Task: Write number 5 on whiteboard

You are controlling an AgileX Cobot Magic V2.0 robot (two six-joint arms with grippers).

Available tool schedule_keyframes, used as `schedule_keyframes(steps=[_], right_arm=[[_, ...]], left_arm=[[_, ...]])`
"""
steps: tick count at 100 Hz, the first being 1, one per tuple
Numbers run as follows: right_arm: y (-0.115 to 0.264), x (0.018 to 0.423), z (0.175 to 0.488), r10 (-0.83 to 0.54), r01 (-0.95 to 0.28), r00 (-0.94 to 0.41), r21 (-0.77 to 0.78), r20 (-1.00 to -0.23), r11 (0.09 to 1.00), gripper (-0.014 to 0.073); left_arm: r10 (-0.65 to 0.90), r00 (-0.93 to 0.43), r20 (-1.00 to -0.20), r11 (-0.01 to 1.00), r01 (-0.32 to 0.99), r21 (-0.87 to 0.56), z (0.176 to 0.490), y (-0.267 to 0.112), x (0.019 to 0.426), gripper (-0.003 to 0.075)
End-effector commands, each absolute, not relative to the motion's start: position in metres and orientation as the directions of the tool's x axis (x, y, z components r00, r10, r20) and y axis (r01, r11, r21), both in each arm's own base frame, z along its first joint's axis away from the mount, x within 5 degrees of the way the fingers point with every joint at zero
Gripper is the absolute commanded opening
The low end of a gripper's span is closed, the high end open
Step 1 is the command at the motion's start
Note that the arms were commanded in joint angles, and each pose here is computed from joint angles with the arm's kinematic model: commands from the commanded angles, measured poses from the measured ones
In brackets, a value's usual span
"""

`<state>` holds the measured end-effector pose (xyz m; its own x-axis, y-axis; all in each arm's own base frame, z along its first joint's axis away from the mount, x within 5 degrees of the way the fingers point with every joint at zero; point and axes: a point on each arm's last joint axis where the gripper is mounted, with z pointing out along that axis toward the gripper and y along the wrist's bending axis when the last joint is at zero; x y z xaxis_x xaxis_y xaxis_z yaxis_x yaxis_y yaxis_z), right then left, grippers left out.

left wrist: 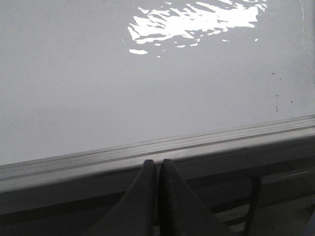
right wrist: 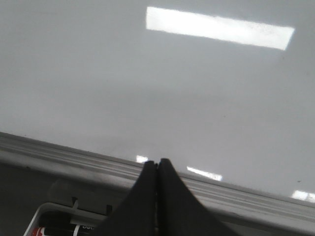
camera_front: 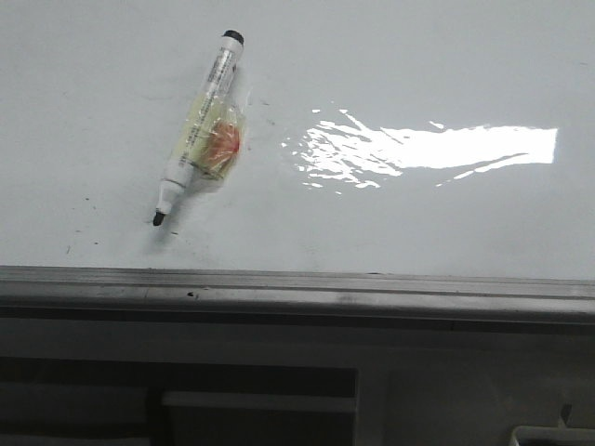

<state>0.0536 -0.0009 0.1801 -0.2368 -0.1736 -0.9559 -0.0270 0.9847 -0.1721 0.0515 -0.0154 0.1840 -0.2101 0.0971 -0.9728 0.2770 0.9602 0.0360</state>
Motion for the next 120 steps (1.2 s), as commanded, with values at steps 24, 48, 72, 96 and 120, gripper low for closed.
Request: schedule_keyframes(steps=[24, 48, 72, 96, 120], right_arm=[[-0.002, 0.053, 0.175, -0.189, -0.017, -0.229, -0.191, -0.955, 0.982, -0.0064], [-0.002, 0.053, 0.175, -0.189, -0.017, -0.229, -0.191, -0.955, 0.982, -0.0064], [-0.002, 0.053, 0.175, -0.189, -0.017, -0.229, -0.191, -0.955, 0.982, -0.0064], [-0.002, 0.054, 0.177, -0.196, -0.012, -0.203, -0.198, -0.959, 0.980, -0.0064], [-0.001, 0.055, 0.207, -0.122, 0.040, 0.123, -0.118, -0.985, 0.992, -0.0064]], left_arm=[[0.063, -0.144, -0.988, 0.961, 0.274, 0.021, 0.184, -0.015, 0.052, -0.0020], [0.063, -0.144, -0.988, 0.961, 0.274, 0.021, 0.184, -0.015, 0.052, -0.0020], [0.063, -0.144, -0.988, 0.961, 0.274, 0.021, 0.184, -0.015, 0.052, -0.0020], [0.063, -0.142, -0.988, 0.961, 0.274, 0.022, 0.184, -0.015, 0.052, -0.0020], [-0.309, -0.044, -0.950, 0.912, 0.270, -0.309, 0.202, -0.016, 0.053, -0.0020]])
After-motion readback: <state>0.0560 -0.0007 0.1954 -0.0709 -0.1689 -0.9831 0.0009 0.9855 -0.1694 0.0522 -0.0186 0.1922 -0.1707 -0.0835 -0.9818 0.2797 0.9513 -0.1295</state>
